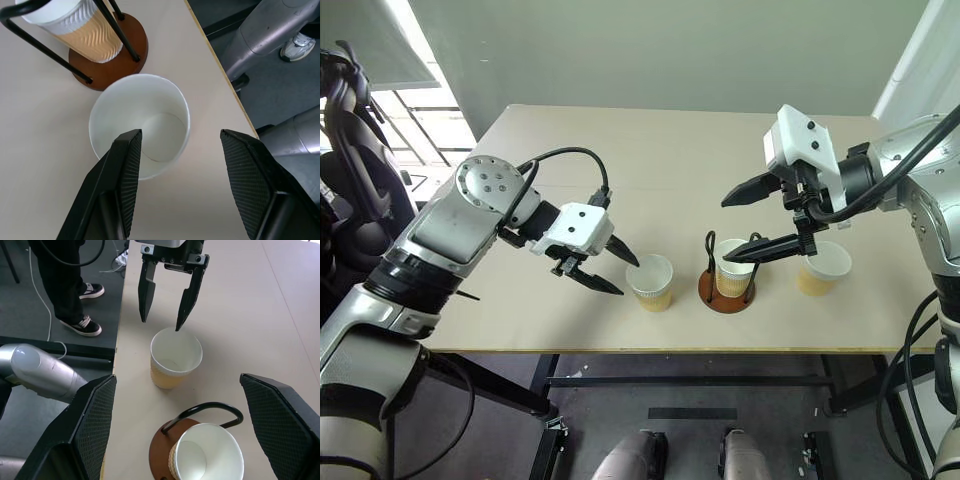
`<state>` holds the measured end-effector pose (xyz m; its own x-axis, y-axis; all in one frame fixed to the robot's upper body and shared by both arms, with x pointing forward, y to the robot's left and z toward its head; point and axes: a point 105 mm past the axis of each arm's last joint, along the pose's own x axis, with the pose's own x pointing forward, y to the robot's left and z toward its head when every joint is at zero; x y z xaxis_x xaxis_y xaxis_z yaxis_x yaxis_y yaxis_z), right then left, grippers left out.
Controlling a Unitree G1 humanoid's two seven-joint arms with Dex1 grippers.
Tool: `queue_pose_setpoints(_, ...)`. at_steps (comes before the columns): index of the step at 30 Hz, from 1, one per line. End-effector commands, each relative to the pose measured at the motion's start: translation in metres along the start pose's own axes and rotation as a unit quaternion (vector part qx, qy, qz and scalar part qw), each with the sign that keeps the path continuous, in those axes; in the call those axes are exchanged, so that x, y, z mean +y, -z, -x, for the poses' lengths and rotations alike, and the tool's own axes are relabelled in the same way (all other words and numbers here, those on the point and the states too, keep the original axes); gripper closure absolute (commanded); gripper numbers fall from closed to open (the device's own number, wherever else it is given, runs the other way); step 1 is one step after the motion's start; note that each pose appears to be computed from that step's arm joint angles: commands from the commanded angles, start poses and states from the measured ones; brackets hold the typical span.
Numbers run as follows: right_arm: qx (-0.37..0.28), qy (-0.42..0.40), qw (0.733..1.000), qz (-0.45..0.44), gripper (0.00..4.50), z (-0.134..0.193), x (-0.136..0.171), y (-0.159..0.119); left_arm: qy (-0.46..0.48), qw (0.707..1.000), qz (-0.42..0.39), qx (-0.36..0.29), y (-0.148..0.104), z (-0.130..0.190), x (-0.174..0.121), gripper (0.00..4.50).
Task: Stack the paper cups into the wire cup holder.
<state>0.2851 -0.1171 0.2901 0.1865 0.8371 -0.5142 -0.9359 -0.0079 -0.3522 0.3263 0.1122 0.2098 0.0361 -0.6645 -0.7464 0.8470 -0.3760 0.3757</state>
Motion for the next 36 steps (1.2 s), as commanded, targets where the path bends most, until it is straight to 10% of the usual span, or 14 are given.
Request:
queue_pose_setpoints(1,-0.009,0.015,0.999,0.027,0.5,0.008,0.001,-0.011,0.006,1.0,-0.025,0.006,-0.002,0.003,0.0,1.85)
queue_pose_setpoints(17,0.0,0.019,1.0,0.023,0.5,0.008,0.001,-0.003,0.017,0.998,-0.049,0.02,0.023,-0.03,-0.004,1.85)
queue_pose_setpoints(26,0.007,0.038,0.999,0.006,0.5,0.014,-0.003,0.008,-0.007,0.998,-0.057,-0.001,0.021,-0.035,0.007,4.47)
queue_pose_setpoints(36,0.028,0.062,0.998,0.011,0.5,0.032,-0.015,0.029,-0.016,0.999,-0.03,-0.021,0.004,-0.007,0.016,4.47)
